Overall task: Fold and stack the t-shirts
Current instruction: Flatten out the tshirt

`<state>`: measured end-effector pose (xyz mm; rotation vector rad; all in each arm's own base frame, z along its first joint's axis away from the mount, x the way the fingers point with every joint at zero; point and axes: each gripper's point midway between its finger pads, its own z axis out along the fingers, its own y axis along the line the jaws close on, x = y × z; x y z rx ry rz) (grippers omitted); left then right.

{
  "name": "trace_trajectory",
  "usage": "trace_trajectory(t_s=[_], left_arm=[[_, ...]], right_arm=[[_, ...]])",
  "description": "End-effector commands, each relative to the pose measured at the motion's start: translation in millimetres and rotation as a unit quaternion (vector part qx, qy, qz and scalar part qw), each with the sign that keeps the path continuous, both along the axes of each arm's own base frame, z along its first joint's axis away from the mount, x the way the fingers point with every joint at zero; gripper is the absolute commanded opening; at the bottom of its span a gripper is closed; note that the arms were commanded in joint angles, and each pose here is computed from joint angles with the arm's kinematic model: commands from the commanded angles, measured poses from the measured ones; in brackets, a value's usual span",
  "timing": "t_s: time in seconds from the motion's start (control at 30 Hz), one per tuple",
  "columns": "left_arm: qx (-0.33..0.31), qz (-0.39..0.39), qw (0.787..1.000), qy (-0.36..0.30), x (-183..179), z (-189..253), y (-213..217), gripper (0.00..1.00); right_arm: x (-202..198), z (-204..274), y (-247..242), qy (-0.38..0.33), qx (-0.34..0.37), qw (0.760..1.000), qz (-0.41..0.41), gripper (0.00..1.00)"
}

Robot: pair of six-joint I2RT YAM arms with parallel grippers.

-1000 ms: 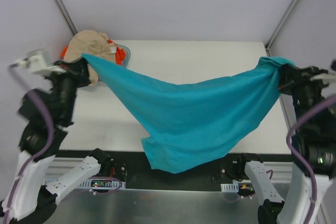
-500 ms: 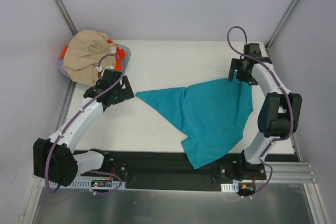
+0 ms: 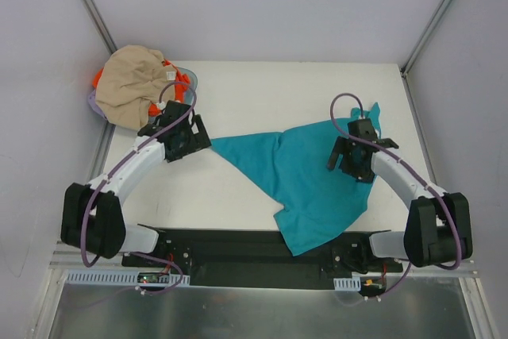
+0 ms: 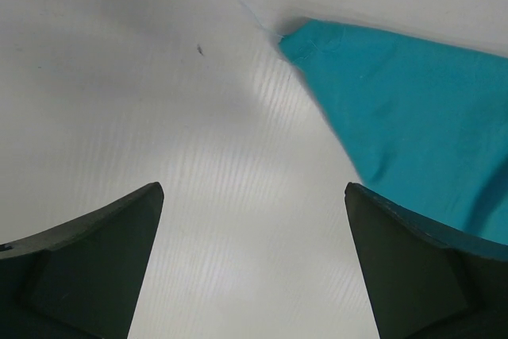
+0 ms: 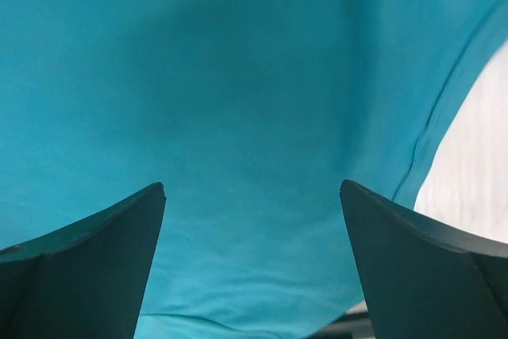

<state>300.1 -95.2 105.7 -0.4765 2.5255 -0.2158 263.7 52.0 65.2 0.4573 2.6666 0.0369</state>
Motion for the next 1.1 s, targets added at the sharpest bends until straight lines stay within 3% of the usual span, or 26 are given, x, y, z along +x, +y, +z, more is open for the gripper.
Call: trace_trajectory(t_s=[0.0,0.2,0.47,0.93,1.0,1.07], left_arm=[[-0.061,-0.013,0.998,-0.030,40,11,-32,0.99],[-0.089,-0.008,0.996,0.029,63,-22,-47,0.98],[-0.087,0.016,0.994,0.071,73,-59,-39,0.74],[-0.120,0.008,0.989,0.086,88,-80,-44,0.24],[-0.121,0.007,0.988,0.091,85,-84,-44,0.02],[-0.114,0.012,0.989,0.096,80,-88,-40,0.00]], right_arm=[[-23,-13,10,0.000,0.055,0.996,-0.068,0.96],[-37,-25,-4,0.025,0.022,0.996,-0.087,0.96],[-26,-41,-5,0.061,0.005,0.996,-0.066,0.96],[-25,-43,-10,0.072,-0.015,0.996,-0.053,0.96],[-23,-45,-10,0.078,-0.018,0.995,-0.054,0.96],[-19,-45,-11,0.079,-0.021,0.995,-0.053,0.96]])
